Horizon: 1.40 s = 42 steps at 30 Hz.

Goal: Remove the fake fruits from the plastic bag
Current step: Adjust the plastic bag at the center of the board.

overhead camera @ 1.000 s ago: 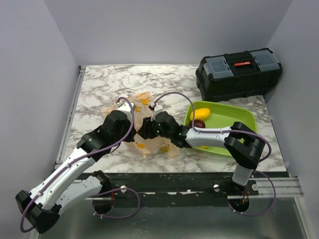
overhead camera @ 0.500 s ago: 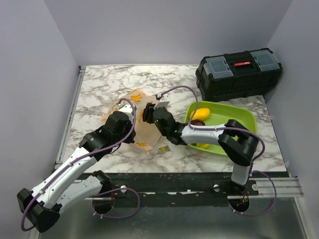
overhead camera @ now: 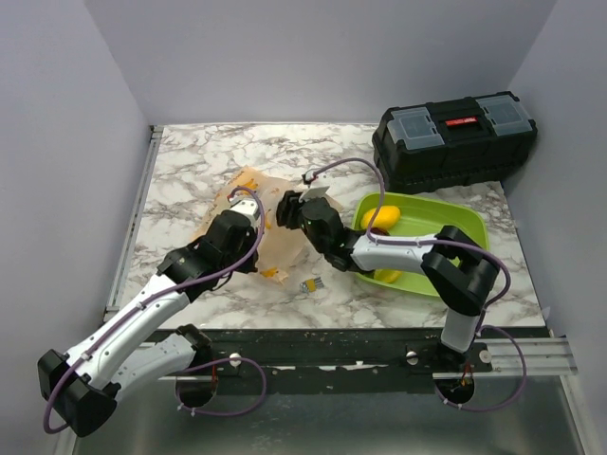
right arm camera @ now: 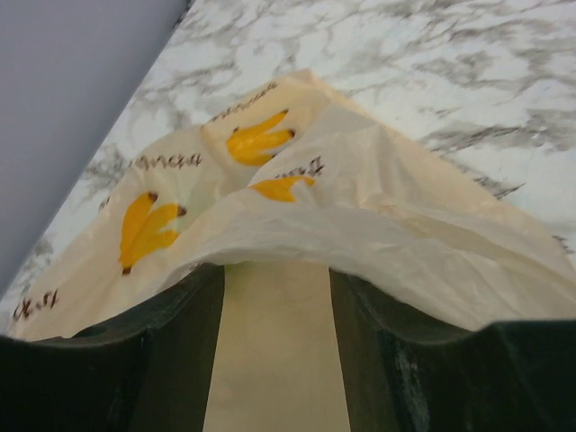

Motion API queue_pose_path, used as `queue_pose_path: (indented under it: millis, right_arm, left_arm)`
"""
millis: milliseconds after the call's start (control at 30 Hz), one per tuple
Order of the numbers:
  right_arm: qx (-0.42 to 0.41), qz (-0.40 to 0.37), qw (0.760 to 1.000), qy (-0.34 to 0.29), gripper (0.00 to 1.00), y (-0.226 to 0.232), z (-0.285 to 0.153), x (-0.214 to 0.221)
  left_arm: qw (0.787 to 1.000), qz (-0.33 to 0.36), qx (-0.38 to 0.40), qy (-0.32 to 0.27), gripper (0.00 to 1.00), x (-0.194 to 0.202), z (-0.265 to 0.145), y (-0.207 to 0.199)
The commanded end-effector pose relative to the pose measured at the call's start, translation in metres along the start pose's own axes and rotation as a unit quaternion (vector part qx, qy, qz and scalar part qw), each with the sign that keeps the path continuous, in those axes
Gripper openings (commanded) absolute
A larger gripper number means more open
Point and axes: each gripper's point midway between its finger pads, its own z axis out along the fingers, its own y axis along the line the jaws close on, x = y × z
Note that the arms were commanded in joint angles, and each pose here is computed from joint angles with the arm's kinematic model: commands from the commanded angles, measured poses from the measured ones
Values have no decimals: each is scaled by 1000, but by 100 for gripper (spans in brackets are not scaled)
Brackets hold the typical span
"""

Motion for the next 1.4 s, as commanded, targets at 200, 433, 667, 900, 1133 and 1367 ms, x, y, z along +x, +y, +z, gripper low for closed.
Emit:
queue_pose_path:
  millis: [200,433,667,900,1133,1367]
  right_arm:
    - [-180,52,969,159,61,49,-64,51]
    - [-218,97,955,178,62,70,-72,49]
    - [-211,104,955,182,62,65,-76,52]
    - [-171,70,967,174,61,38,-83,68]
    - [-162,38,974,151,61,22,-85,85]
    - [-147,21,985,90,61,27,-48,78]
  left_arm:
    - [999,-35,33,0,54,-8,-19,-14]
    - [990,-94,99,34,85,10,-26,-38]
    - [987,-122,87,56,76,29,-15,-35]
    - [995,-97,-11,30,10,19,-25,2]
    - [997,-68,17,19,0,13,-38,-3]
    - [997,-48,58,37,0,17,-40,-16]
